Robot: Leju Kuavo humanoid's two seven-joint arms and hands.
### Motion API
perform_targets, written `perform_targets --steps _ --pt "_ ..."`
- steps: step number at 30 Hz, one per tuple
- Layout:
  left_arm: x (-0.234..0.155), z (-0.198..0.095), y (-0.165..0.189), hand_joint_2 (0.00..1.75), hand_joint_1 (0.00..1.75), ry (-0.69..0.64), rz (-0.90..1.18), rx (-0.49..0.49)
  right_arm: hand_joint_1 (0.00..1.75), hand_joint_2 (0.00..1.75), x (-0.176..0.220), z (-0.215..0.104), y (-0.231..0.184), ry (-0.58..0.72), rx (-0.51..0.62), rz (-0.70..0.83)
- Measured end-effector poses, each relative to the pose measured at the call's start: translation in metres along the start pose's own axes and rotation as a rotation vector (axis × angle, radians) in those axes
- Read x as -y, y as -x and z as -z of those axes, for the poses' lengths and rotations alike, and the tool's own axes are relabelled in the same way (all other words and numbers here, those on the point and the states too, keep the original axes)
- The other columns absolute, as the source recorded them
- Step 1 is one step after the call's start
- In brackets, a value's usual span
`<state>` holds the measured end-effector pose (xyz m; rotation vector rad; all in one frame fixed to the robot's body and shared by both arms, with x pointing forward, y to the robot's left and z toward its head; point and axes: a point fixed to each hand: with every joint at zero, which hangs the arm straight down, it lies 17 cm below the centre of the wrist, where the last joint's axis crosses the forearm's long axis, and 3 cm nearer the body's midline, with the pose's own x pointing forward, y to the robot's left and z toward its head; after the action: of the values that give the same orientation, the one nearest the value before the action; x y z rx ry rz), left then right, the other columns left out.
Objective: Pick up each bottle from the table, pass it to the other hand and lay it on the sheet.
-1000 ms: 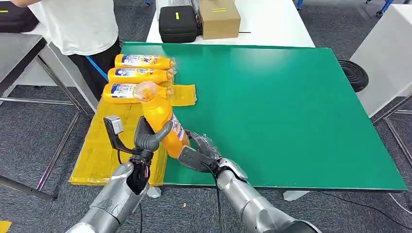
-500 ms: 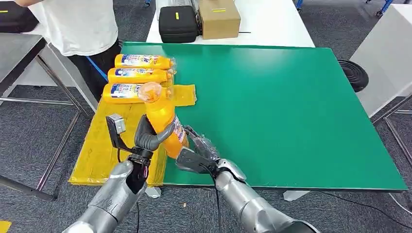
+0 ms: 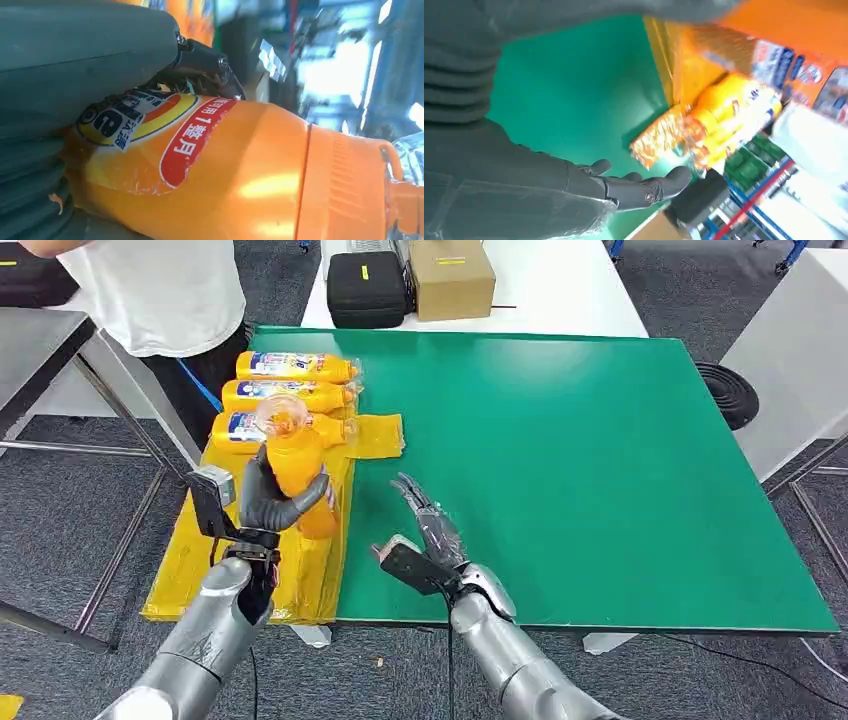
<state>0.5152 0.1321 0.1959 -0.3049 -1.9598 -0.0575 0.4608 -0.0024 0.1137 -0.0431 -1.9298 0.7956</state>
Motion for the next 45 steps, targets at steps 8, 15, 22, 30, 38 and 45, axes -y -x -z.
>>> perform_targets --steps 8,15,22,30,38,45 --pt "-0.037 0.027 -0.041 1.75 1.75 -0.018 0.345 0.135 0.00 0.00 0.022 -0.012 -0.019 0.075 0.059 0.031" --pt "-0.053 0.060 -0.083 1.75 1.75 0.062 0.717 0.225 0.00 0.00 0.050 -0.035 -0.035 0.153 0.104 0.057" --pt "-0.054 0.064 -0.093 1.75 1.75 0.073 0.754 0.249 0.00 0.00 0.064 -0.040 -0.044 0.178 0.135 0.041" --pt "-0.049 0.062 -0.062 1.75 1.75 0.237 1.095 0.182 0.00 0.00 0.095 -0.055 -0.046 0.277 0.134 0.027" --pt "-0.074 0.009 0.040 1.75 1.75 0.557 1.370 -0.068 0.00 1.75 0.181 -0.119 -0.035 0.547 0.095 0.074" --pt "-0.096 -0.048 0.112 1.75 1.75 0.730 1.470 -0.267 0.00 1.75 0.199 -0.132 -0.022 0.592 0.040 0.048"
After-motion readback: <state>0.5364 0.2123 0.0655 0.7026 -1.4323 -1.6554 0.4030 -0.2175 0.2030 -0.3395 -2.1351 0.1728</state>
